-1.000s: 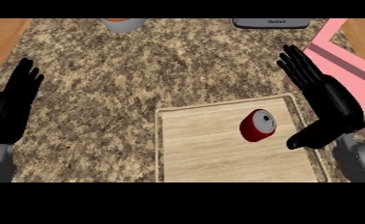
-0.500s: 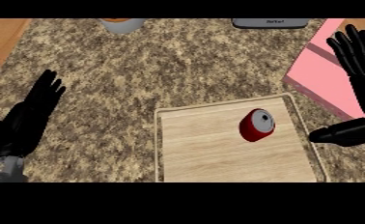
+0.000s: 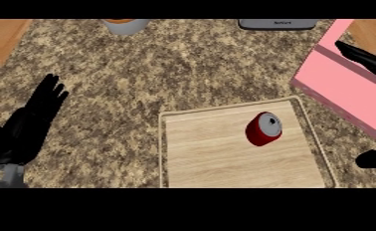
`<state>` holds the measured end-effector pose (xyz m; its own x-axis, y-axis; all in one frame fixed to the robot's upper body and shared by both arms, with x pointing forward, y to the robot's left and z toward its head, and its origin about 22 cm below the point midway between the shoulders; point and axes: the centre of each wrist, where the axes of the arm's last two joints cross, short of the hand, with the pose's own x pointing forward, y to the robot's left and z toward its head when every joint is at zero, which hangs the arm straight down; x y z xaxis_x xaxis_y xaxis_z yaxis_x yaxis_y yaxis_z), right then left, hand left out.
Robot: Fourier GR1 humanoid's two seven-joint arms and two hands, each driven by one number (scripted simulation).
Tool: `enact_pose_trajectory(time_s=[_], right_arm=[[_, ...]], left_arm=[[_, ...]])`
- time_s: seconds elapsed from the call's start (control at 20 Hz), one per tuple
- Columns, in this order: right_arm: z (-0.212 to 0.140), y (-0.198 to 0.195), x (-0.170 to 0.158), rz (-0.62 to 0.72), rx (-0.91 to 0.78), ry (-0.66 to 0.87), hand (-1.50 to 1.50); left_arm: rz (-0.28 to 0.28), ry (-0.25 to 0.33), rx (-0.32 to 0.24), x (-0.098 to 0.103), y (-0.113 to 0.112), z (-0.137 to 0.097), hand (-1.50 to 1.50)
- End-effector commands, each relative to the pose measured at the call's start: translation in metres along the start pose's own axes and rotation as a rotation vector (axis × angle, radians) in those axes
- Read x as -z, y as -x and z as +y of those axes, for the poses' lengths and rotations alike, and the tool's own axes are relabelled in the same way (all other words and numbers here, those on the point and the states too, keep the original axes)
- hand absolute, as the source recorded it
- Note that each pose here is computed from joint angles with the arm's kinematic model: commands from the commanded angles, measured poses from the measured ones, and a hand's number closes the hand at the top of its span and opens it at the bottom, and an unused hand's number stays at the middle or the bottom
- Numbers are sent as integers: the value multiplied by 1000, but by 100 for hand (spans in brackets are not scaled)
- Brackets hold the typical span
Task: Pick the can from the tray and place it in the cardboard box
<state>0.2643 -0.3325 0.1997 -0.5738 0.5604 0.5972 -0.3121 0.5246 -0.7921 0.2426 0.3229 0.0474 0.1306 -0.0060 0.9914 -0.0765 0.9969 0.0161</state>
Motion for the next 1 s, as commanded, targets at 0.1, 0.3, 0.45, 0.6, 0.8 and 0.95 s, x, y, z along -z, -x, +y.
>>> enact_pose_trajectory(time_s=[0.1, 0.3, 0.45, 0.6, 0.8, 0.95], right_arm=[[0, -40, 17, 183, -261, -224, -150], [26, -52, 41, 276, -274, -306, -150], [34, -70, 49, 324, -259, -376, -150], [33, -59, 68, 366, -211, -405, -150], [30, -59, 65, 403, -241, -441, -150], [55, -52, 66, 415, -242, -475, -150]], left_arm=[[-4, 30, -1, 0, -9, -6, 0], [-18, 31, -19, 8, -5, -16, 0], [5, 14, -13, 1, -5, -20, 0], [4, 28, 12, -3, -4, -3, 0], [-9, 16, 8, 12, 3, -2, 0], [-14, 14, 1, 0, -7, -13, 0]])
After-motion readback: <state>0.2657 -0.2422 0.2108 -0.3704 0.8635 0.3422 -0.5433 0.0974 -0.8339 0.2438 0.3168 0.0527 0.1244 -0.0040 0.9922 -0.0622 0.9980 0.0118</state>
